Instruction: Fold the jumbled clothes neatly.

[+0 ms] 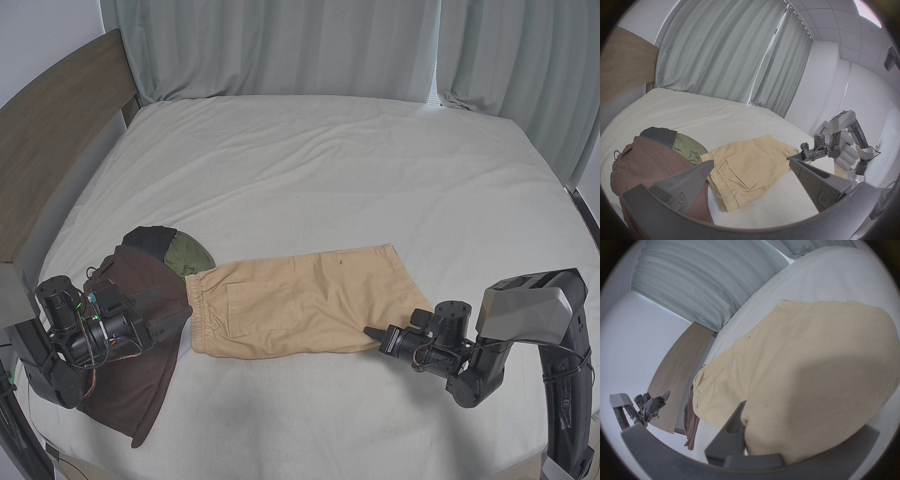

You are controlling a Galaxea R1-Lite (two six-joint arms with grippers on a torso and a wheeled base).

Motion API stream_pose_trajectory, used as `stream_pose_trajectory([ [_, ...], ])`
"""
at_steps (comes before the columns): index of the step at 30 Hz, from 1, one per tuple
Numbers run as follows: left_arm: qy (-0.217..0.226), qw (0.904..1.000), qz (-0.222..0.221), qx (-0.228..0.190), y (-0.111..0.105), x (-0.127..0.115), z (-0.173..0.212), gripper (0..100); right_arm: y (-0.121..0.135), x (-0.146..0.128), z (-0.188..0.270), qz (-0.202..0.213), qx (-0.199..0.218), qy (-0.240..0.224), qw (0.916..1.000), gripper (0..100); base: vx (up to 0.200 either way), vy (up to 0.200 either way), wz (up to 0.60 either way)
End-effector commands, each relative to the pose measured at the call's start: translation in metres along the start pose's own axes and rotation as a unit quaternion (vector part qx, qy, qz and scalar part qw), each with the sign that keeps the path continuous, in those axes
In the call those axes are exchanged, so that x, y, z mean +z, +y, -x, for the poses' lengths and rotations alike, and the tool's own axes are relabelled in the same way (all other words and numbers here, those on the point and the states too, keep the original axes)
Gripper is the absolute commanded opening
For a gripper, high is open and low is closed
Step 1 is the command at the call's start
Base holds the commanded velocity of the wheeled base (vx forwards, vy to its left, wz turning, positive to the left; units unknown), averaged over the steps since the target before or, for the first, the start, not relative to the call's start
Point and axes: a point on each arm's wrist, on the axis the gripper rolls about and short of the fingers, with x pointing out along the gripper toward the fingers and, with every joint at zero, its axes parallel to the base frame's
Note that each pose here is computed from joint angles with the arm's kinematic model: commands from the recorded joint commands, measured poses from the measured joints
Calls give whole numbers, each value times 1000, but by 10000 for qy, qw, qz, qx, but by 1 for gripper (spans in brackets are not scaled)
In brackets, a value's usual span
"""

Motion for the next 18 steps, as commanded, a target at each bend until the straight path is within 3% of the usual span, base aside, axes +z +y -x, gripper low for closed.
stream_pose_trajectory([
  [1,9,10000,15,8,1,-1,0,100,1,-7,22,216,-206,164,9994,0,0,0,0],
  [18,36,9999,134,17,3,-3,-2,100,-1,-33,77,221,-808,619,9946,0,0,0,0],
])
